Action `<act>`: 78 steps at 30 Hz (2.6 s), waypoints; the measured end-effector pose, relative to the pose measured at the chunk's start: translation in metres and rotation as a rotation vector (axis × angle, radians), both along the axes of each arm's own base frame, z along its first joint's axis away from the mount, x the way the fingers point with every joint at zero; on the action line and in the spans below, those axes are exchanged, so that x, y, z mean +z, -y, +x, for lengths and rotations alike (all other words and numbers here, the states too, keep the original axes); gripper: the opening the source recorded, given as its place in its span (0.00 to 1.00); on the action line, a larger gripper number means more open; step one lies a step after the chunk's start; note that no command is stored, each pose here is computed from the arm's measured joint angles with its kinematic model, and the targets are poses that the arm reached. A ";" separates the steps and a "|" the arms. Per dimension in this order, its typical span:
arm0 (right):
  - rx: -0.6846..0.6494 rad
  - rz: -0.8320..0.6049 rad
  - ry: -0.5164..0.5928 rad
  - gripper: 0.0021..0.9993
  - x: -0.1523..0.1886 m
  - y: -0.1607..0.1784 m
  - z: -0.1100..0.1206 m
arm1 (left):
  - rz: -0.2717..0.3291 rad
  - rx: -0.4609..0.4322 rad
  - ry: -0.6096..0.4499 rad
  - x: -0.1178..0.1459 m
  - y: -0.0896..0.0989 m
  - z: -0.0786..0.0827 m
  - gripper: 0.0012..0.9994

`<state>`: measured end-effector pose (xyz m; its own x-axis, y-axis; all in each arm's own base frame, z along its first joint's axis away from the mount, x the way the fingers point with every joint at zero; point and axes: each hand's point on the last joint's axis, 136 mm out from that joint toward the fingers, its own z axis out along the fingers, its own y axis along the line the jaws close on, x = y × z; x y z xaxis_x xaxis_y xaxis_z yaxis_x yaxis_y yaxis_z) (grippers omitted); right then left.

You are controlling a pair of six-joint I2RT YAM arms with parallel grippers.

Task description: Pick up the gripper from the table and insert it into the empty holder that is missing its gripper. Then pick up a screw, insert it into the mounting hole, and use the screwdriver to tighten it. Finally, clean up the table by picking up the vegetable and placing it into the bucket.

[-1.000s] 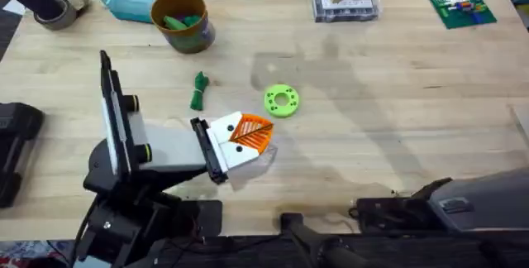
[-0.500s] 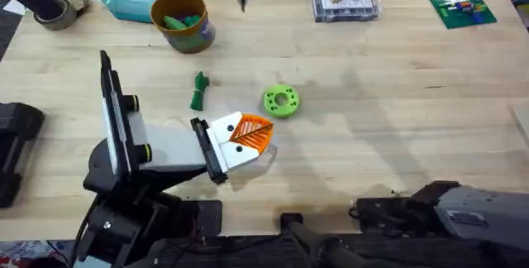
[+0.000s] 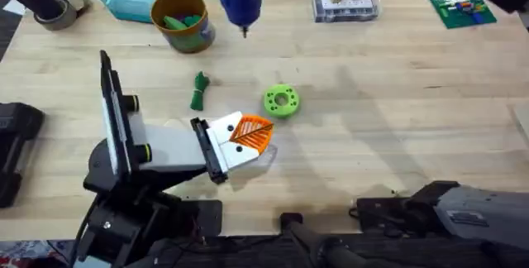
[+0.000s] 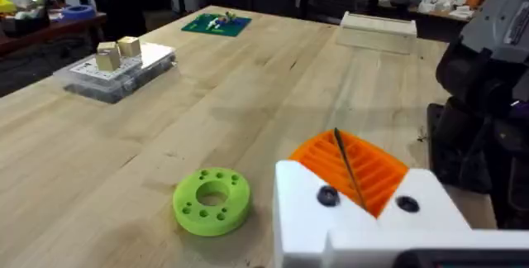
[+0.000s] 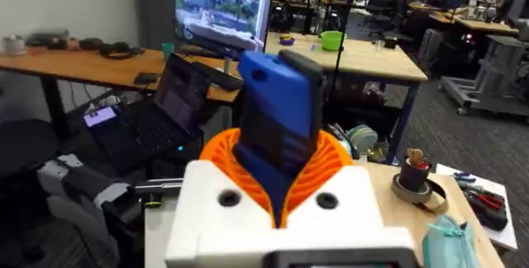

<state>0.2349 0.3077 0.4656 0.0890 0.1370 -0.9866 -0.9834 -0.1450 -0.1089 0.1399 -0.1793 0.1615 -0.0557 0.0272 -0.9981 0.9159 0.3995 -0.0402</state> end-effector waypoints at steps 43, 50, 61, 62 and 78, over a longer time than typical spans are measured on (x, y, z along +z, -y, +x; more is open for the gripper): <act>0.180 0.055 0.016 0.02 -0.034 -0.009 -0.049 | 0.000 0.000 0.000 0.000 0.000 0.000 0.00; 0.191 0.059 0.026 0.02 -0.046 -0.010 -0.053 | 0.000 0.000 0.000 0.000 0.000 0.000 0.00; 0.214 0.058 0.024 0.02 -0.056 -0.013 -0.062 | 0.000 0.000 0.000 0.000 0.000 0.000 0.00; 0.218 0.058 0.024 0.02 -0.057 -0.014 -0.063 | 0.000 0.000 0.000 0.000 0.000 0.000 0.00; 0.254 0.057 0.041 0.02 -0.061 -0.020 -0.074 | 0.000 0.000 0.000 0.000 0.000 0.000 0.00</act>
